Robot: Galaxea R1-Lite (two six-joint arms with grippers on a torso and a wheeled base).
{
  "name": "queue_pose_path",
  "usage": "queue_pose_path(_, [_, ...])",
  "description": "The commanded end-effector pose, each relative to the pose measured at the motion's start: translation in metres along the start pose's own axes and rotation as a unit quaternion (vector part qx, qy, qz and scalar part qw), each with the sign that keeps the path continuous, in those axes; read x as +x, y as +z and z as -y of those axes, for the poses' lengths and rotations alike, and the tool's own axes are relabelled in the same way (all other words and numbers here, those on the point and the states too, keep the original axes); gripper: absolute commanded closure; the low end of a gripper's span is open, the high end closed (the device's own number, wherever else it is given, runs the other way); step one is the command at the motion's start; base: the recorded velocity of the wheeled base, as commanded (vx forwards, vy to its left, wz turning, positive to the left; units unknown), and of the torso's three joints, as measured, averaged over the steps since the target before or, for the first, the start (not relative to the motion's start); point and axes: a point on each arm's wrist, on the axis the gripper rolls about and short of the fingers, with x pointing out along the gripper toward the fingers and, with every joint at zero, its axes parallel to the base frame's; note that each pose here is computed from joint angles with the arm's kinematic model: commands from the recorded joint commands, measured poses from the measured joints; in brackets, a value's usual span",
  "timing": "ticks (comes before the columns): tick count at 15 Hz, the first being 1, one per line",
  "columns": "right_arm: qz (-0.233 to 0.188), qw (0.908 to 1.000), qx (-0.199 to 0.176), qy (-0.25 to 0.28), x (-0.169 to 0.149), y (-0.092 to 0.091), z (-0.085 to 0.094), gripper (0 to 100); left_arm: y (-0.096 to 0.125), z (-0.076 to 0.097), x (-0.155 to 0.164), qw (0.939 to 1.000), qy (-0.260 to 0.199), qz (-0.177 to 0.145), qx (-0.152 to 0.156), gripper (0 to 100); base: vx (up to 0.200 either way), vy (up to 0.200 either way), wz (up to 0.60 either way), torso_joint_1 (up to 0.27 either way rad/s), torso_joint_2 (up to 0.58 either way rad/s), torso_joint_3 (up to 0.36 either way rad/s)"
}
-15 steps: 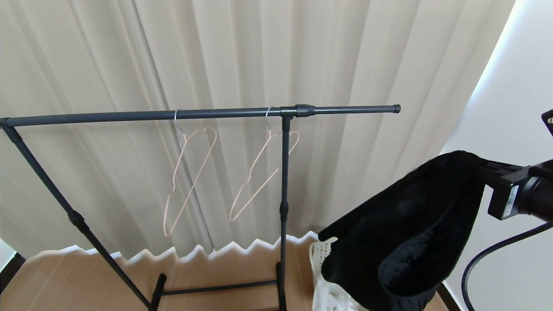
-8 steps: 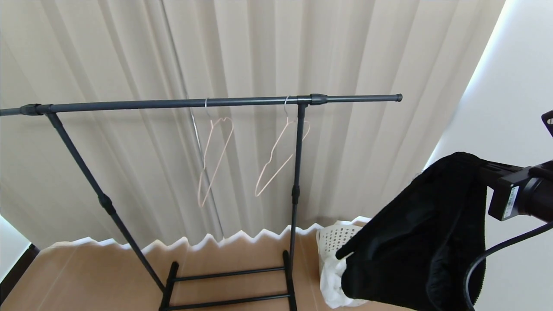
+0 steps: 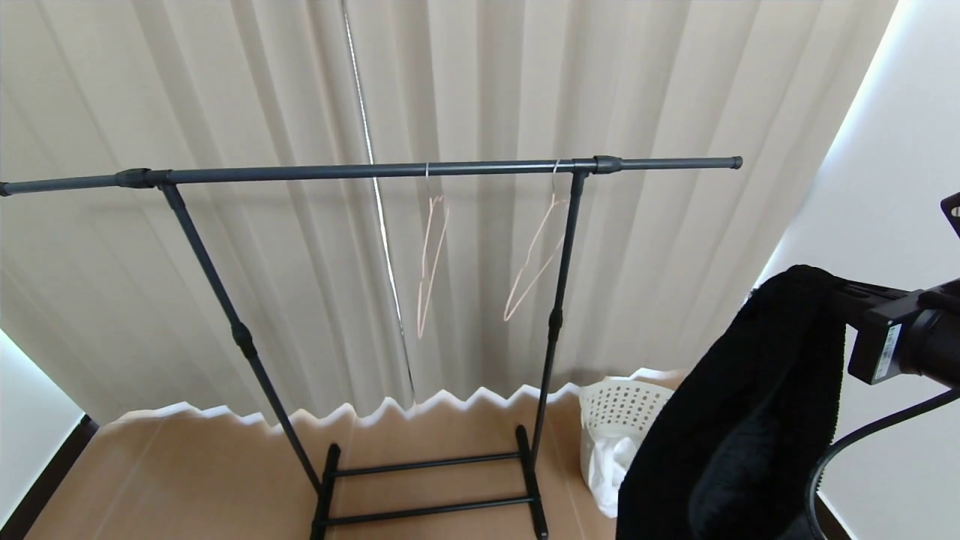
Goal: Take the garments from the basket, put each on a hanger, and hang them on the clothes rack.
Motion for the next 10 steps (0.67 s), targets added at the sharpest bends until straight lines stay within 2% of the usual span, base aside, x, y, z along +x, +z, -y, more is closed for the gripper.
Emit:
queue_pose_path(1, [-0.001, 1.0, -0.001, 0.002, 0.0003, -0.0005, -0.0006, 100, 0.0, 0.0, 0.0, 1.0, 0.0, 0.0, -0.001, 0, 0.0, 0.2, 0.0, -0.002, 0.0, 0.002])
queue_pose_path(3, [-0.002, 1.0, -0.008, 0.002, 0.0003, -0.0009, -0.0006, 100, 0.0, 0.0, 0.0, 1.0, 0.0, 0.0, 0.0, 0, 0.0, 0.2, 0.0, 0.002, 0.0, 0.002])
queue_pose_path(6, [-0.006, 0.9996, -0.028, 0.001, -0.0019, -0.0051, -0.0005, 100, 0.0, 0.0, 0.0, 1.0, 0.0, 0.0, -0.001, 0, 0.0, 0.0, 0.0, 0.0, 0.0, 0.0])
queue_pose_path(10, [-0.005, 0.9995, -0.03, 0.003, -0.003, -0.0053, -0.0004, 100, 0.0, 0.0, 0.0, 1.0, 0.0, 0.0, 0.0, 0, 0.0, 0.0, 0.0, 0.0, 0.0, 0.0])
